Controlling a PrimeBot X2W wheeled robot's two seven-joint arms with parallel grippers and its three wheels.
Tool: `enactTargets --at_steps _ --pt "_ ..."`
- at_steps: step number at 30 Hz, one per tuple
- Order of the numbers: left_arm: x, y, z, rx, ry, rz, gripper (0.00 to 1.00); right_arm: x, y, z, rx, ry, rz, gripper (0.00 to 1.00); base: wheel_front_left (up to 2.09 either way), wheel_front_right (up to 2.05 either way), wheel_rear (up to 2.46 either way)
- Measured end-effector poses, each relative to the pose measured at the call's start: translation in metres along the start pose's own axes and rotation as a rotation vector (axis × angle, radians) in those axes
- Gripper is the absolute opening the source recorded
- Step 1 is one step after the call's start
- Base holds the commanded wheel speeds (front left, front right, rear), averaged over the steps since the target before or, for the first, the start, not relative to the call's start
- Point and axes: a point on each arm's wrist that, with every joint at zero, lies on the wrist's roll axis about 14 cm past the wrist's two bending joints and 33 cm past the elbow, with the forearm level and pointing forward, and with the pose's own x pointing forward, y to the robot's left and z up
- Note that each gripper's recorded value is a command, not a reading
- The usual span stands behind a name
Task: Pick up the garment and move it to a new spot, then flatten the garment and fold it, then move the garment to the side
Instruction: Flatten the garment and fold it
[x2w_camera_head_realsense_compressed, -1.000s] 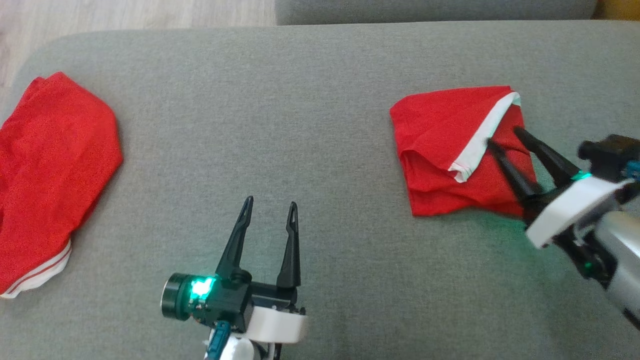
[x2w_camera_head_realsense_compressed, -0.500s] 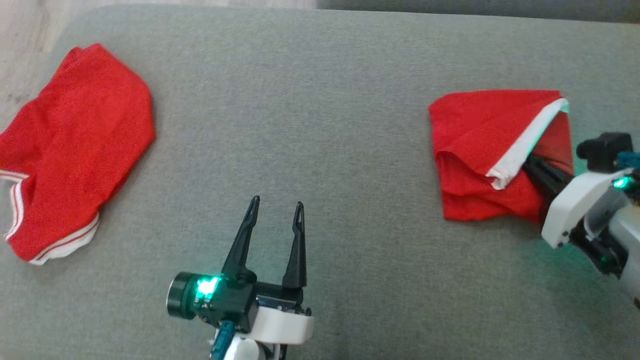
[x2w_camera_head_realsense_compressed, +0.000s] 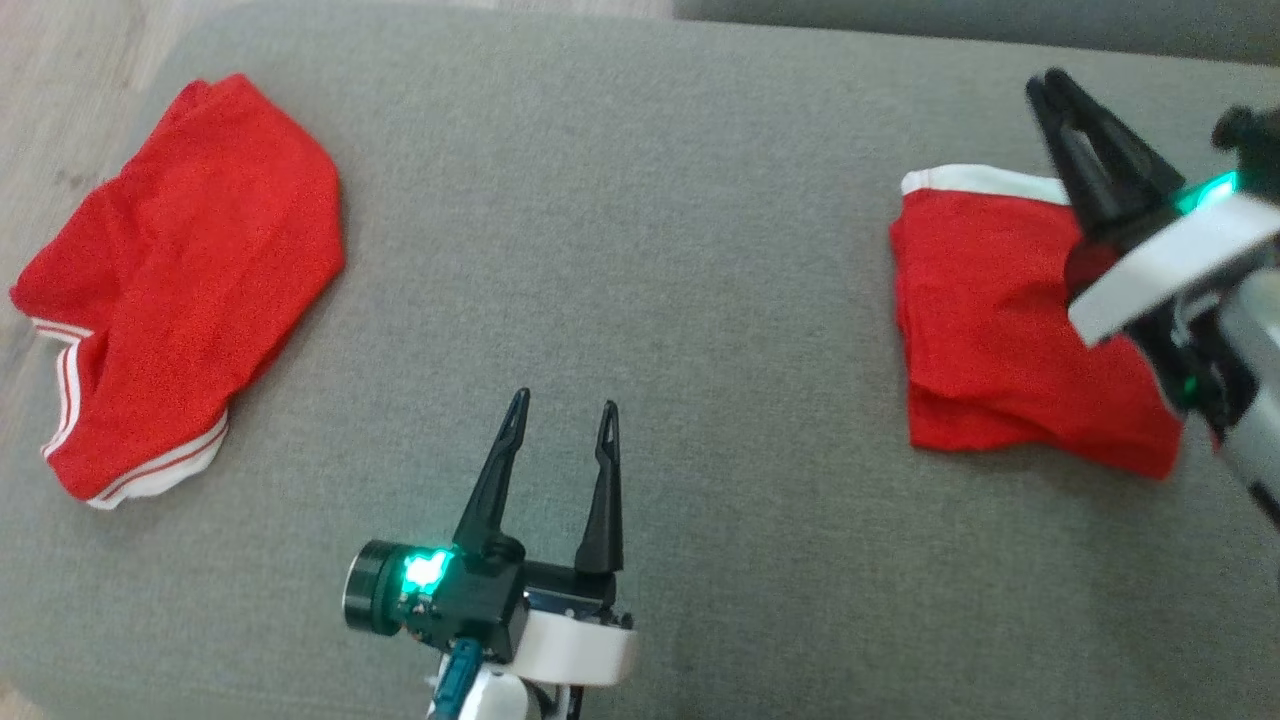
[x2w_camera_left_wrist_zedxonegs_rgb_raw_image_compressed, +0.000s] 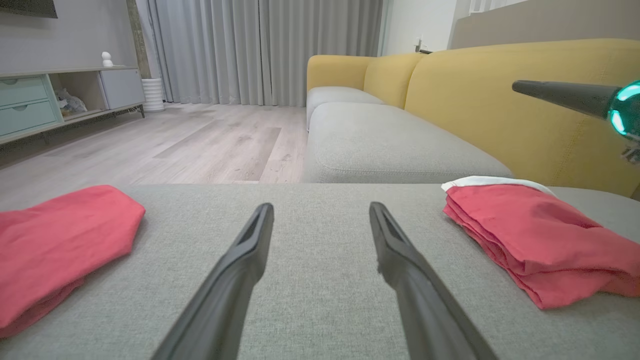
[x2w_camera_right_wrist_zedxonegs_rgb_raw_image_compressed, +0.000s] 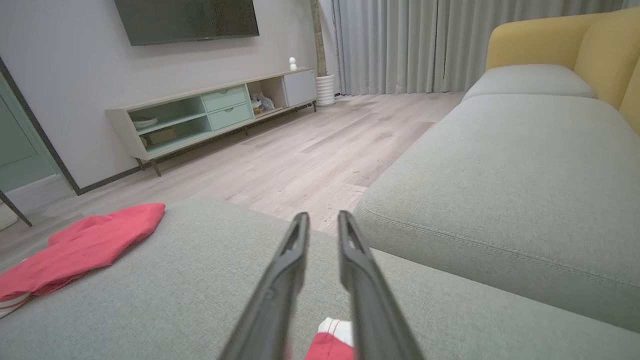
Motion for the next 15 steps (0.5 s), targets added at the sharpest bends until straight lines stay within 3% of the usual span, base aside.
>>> enactTargets --at_steps 8,15 --pt "-0.011 0.004 0.010 -0.007 -0.033 0.015 1.00 -0.071 0.018 -0.031 0.055 -0.006 -0.100 1.00 0.00 0.00 0.00" --pt "-0.045 0.015 0.007 -0.029 -0.026 0.049 1.00 -0.143 0.031 -0.034 0.040 -0.094 -0.278 1.00 0.00 0.00 0.00"
